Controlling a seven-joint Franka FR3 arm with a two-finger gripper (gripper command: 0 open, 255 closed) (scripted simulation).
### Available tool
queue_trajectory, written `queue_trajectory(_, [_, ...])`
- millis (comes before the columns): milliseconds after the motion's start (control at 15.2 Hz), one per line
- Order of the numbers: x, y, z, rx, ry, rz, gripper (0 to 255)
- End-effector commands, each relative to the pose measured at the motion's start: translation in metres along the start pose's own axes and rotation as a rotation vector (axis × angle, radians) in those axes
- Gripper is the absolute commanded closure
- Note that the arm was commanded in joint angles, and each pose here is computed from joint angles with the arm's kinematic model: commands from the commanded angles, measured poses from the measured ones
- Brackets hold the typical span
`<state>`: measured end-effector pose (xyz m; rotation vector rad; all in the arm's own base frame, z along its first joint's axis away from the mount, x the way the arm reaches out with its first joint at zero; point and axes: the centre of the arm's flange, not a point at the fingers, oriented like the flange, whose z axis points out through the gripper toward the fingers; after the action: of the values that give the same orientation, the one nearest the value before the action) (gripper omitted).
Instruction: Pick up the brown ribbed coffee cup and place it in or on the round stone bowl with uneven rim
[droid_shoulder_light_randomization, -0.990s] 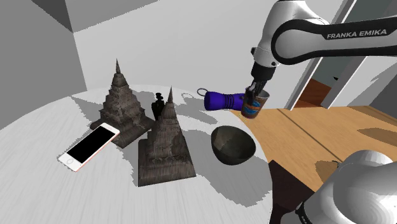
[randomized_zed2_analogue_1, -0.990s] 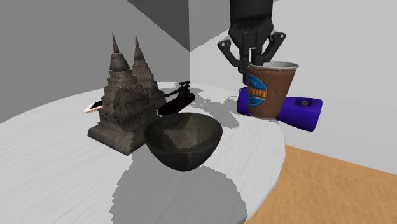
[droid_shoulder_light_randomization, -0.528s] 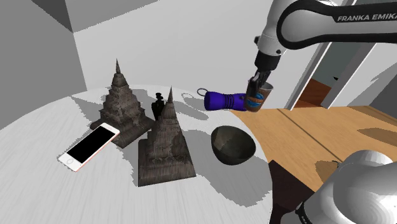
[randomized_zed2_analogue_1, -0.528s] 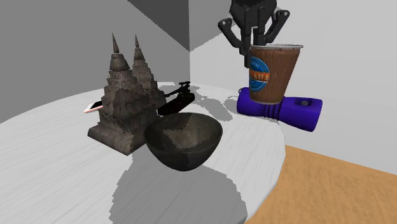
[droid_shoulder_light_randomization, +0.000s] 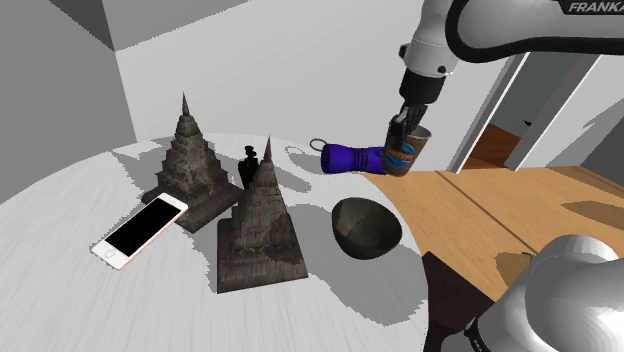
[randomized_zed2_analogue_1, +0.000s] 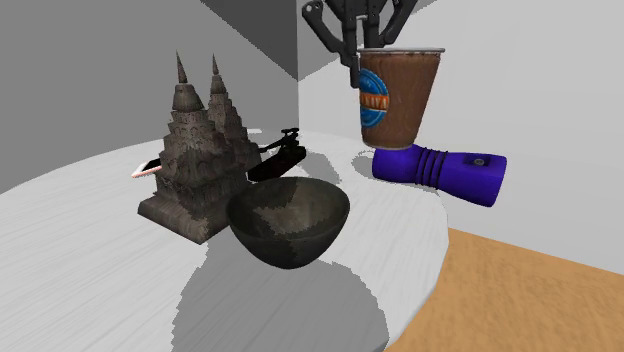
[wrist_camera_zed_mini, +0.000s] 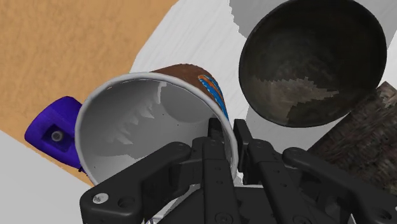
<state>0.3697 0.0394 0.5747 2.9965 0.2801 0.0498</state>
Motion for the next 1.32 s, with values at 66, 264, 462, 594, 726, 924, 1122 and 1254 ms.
queue_trajectory(66, [-0.006, -0.037, -0.011, 0.0, 0.0, 0.001, 255])
queue_trajectory(264, [-0.013, -0.074, -0.023, 0.0, 0.0, 0.001, 255])
queue_trajectory(462, [-0.02, -0.111, -0.034, 0.0, 0.0, 0.001, 255])
queue_trajectory(594, [-0.025, -0.136, -0.042, 0.0, 0.0, 0.001, 255])
queue_trajectory(726, [-0.025, -0.137, -0.031, 0.0, 0.0, 0.001, 255])
queue_trajectory(924, [-0.025, -0.139, -0.016, 0.0, 0.0, 0.001, 255])
queue_trajectory(1122, [-0.026, -0.141, 0.0, 0.0, 0.0, 0.001, 255])
queue_trajectory(1254, [-0.026, -0.143, 0.01, 0.0, 0.0, 0.001, 255])
